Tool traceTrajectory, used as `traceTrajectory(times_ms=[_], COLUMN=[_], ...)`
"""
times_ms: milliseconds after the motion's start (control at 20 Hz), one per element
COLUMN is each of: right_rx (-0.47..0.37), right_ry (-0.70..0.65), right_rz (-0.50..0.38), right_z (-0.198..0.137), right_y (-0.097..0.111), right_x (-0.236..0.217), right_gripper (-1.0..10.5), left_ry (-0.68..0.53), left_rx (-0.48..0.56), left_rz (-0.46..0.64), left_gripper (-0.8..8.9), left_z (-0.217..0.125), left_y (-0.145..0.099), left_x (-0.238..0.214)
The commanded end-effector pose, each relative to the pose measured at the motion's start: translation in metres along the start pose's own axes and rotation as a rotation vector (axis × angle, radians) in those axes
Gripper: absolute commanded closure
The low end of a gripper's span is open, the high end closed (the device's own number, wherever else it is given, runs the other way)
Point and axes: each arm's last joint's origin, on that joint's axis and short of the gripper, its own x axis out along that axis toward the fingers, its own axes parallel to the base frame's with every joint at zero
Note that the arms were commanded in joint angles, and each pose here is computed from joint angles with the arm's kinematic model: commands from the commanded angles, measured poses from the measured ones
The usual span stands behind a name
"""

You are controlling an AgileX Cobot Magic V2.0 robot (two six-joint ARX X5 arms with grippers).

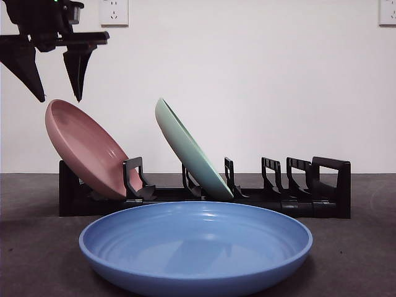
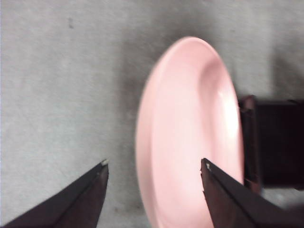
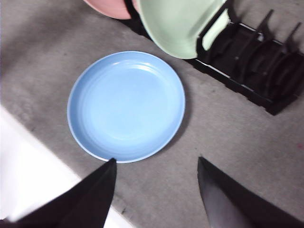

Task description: Place the plate

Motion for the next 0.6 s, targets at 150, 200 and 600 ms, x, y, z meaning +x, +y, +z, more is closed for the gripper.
traceTrajectory(times_ms=[150, 200, 600], right_rx=[0.005, 0.005, 0.005], right_ry=[-0.003, -0.003, -0.005], right_rz=[0.002, 0.002, -0.005], right_z=[0.002, 0.002, 0.002], right_y=[0.002, 0.002, 0.001], right_x=[-0.003, -0.003, -0.003], right_gripper=[6.9, 6.9, 6.9], left_ry=[-0.02, -0.023, 0.03], left_rx=[0.028, 0.028, 0.045], left_rz=[0.025, 0.025, 0.036], left_gripper=[5.14, 5.15, 6.32], left_z=[0.008, 0.008, 0.006], left_y=[-0.003, -0.003, -0.005], left_x=[0.006, 0.006, 0.021])
